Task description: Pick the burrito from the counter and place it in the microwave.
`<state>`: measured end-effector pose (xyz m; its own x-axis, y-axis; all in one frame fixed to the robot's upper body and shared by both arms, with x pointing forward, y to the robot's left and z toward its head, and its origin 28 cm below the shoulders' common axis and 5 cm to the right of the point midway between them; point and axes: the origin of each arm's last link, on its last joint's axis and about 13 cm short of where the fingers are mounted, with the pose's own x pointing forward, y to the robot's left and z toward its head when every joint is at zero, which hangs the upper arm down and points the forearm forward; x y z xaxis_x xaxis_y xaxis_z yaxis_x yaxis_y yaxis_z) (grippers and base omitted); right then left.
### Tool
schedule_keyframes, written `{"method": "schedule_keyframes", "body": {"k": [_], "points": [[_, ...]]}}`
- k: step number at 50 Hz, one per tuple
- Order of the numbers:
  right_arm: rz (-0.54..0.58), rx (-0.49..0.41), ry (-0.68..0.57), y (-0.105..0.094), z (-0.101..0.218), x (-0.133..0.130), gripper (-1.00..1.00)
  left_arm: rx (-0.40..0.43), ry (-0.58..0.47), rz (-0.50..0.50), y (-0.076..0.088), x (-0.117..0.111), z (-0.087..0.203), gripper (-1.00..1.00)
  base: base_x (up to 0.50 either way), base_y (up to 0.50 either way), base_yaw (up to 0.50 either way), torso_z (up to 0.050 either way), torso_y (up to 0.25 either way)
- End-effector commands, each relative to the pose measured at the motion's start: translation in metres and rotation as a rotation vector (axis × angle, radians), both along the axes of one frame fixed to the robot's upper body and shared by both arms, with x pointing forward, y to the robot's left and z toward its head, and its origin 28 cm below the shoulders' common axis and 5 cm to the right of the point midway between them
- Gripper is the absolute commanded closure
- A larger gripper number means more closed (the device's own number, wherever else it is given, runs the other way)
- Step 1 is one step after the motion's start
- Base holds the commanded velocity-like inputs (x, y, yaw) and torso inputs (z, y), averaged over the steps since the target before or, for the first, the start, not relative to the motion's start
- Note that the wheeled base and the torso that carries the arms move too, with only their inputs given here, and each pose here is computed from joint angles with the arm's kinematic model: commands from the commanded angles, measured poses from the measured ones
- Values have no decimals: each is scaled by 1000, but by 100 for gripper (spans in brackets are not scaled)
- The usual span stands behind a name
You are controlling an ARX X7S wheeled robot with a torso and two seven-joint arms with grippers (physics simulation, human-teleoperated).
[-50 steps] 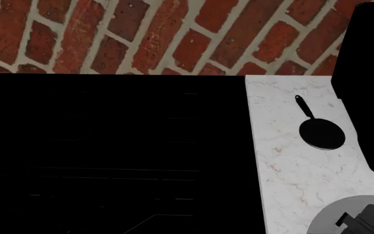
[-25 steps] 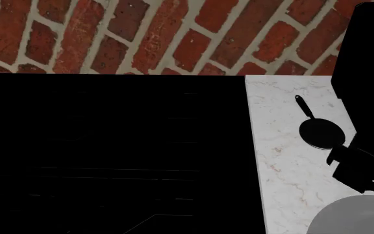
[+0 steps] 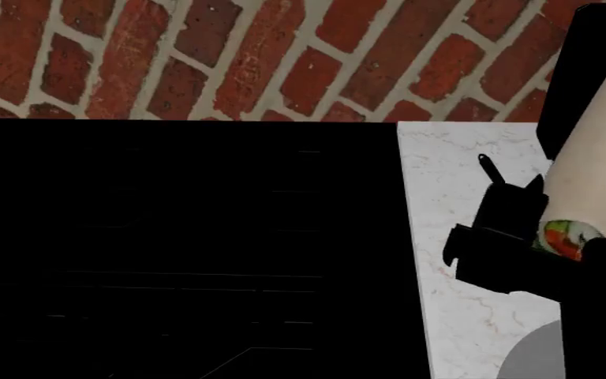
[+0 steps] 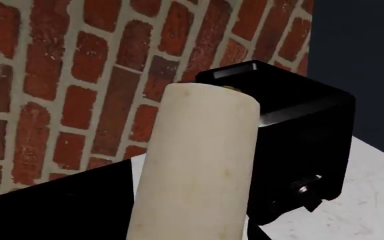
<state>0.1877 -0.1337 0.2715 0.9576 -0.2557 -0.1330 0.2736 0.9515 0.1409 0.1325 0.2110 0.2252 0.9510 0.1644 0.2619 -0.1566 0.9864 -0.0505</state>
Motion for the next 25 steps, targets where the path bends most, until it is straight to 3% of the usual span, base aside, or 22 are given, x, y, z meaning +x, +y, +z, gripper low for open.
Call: {"method": "schedule_keyframes", "body": {"k": [1, 8, 25], "points": [[81, -52, -146, 0, 0, -6, 100, 0, 0, 5, 0, 0, -1, -100, 0, 0, 0, 0, 0], [131, -64, -221, 2, 3, -12, 100, 8, -5, 7, 1, 0, 0, -100, 0, 0, 0, 0, 1], [155, -127, -252, 5, 8, -15, 100, 9, -7, 4, 0, 1, 0, -100, 0, 0, 0, 0, 0]]}}
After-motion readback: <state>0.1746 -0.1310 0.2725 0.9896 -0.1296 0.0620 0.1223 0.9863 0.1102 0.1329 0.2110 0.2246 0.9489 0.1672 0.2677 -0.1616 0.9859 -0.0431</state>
